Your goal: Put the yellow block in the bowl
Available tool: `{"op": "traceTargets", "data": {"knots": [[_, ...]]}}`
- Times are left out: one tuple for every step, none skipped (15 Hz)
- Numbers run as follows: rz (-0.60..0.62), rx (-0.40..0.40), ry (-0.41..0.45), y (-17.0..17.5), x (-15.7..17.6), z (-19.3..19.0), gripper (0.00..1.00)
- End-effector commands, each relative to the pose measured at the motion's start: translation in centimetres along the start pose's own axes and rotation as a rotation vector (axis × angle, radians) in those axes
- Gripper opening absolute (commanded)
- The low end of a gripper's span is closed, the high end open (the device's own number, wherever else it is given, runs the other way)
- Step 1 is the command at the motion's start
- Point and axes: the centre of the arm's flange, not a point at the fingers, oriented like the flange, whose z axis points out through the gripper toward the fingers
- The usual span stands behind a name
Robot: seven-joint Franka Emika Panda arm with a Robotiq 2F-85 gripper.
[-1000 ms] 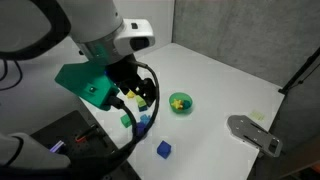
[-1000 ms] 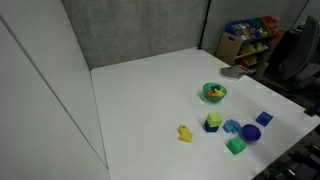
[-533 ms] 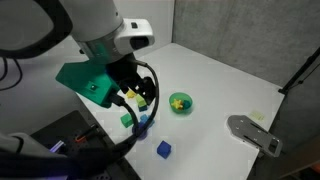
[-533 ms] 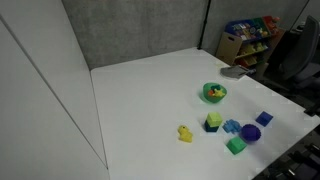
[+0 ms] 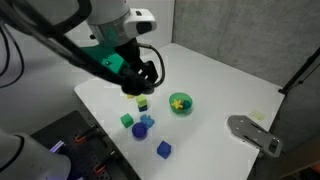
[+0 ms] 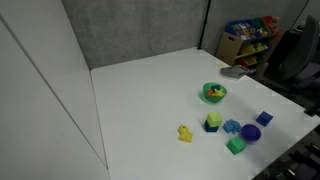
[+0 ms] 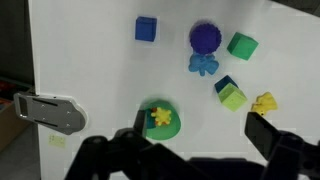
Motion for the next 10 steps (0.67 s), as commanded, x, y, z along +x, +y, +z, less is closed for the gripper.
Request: {"op": "traceTargets", "data": {"knots": [[0.023,0.016,-0.017,0.1,4.3,0.1,1.00],[0.032,0.026,-0.023,-0.1,5.3,0.4,1.00],[0.041,0.030,-0.028,-0.4,6.1,0.6,1.00],[0.050,0.038,-0.036,-0.7,7.0,1.0,1.00],[0.057,0.042,-0.046,-1.0,7.7,1.7,1.00],[0.064,0.049,-0.056,-1.3,8.4,2.2,1.00],[0.075,0.056,-0.070,-1.6,9.0,3.1,1.00],[0.086,0.063,-0.084,-2.0,9.5,4.0,1.00],[0.098,0.070,-0.099,-2.5,9.8,5.0,1.00],[0.109,0.079,-0.112,-3.0,10.1,5.8,1.00]]}}
